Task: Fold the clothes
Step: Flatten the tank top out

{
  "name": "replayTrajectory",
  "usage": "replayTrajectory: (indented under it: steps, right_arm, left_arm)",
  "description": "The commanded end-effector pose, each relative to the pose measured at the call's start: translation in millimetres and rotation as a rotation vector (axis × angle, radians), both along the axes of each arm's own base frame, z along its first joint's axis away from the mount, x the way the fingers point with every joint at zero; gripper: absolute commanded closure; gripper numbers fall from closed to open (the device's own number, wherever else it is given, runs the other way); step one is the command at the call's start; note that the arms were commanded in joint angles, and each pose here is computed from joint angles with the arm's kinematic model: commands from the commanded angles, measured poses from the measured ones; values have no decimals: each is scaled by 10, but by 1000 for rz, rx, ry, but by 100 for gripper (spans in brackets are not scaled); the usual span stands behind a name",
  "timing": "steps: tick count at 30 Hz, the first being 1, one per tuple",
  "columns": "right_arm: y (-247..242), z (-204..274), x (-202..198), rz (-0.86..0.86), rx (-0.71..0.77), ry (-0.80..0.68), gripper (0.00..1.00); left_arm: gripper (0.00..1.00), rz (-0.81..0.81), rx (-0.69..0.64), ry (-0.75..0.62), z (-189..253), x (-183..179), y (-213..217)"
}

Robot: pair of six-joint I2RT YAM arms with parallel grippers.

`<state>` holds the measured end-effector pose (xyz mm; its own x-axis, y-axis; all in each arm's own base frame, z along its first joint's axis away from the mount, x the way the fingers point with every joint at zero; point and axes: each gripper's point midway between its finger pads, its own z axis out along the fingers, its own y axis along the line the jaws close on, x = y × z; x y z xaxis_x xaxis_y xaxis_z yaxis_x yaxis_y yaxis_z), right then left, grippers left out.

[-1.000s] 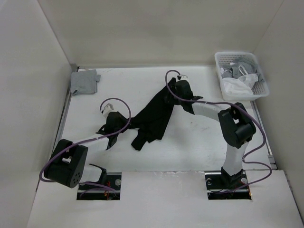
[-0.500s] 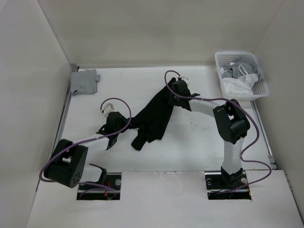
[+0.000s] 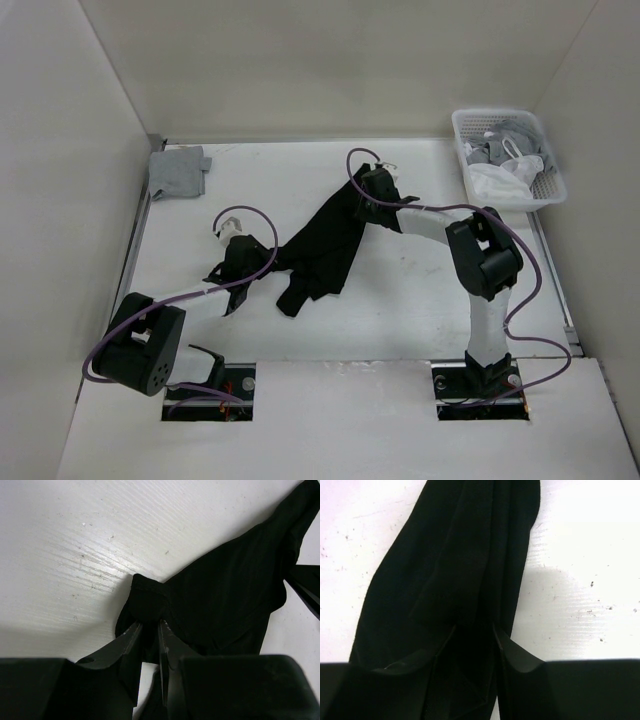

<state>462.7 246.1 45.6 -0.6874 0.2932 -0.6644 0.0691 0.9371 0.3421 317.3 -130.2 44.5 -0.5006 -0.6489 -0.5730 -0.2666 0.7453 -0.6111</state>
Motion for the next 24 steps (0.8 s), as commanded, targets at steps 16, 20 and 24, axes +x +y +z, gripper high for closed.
replayTrajectory:
  steps: [16,20,24]
  right_arm:
    - [12,509,-19,3,70,-96,58]
    - [52,554,50,-1,100,-112,64]
    - [26,380,144,-27,98,-81,69]
  left_arm:
    - [84,-16,-17,-58,141,69,-30]
    - [84,-14,-18,-61,150,69,-24]
    - [84,-13,-17,-58,141,74,-20]
